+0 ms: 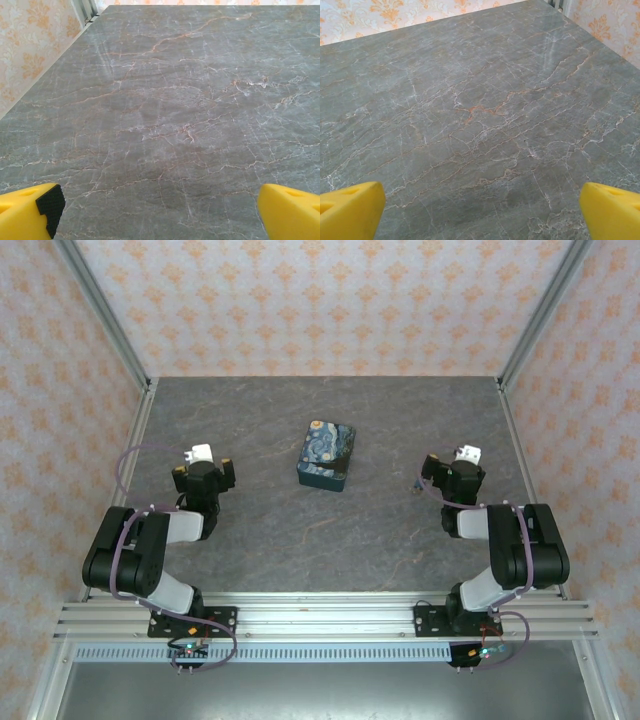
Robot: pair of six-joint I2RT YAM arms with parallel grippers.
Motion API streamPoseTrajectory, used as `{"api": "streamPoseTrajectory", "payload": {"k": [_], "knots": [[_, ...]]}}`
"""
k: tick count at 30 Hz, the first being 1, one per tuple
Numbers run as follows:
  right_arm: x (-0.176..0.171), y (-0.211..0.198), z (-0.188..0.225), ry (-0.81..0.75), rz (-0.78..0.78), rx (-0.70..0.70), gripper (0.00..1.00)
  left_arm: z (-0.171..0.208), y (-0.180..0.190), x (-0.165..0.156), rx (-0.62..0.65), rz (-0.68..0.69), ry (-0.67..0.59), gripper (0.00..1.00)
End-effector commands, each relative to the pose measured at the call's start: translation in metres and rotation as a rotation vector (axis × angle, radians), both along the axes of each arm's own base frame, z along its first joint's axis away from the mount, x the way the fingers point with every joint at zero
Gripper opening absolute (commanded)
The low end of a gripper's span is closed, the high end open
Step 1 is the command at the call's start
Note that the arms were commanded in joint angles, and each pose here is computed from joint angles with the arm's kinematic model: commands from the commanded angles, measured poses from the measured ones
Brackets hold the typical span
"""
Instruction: Unlock a padlock with a key
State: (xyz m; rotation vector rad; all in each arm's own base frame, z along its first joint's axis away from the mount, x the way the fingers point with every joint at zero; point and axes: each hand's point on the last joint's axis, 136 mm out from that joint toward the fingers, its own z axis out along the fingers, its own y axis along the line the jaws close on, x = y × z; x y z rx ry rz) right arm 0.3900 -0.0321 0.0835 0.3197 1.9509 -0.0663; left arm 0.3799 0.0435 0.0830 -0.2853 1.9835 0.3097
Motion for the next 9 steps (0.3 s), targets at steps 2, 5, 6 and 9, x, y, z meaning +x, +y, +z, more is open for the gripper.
{"api": "streamPoseTrajectory", "payload": {"k": [2, 5, 6, 9], "knots": [[0.0034, -0.0006, 0.0046, -0.008, -0.004, -0.015, 0.99, 0.0146, -0.0008, 0.0056, -0.004, -0.006, -0.056, 1.0], [0.0044, 0.0008, 0.0037, -0.001, 0.002, -0.018, 0.99, 0.0142, -0.0009, 0.0061, -0.005, -0.005, -0.054, 1.0], [0.004, 0.0006, 0.004, -0.003, 0.002, -0.018, 0.99, 0.0142, -0.0009, 0.0061, -0.005, -0.006, -0.053, 1.0], [0.0022, 0.0014, 0.0055, -0.015, 0.006, -0.017, 0.99, 0.0147, -0.0007, 0.0056, -0.004, -0.005, -0.058, 1.0]]}}
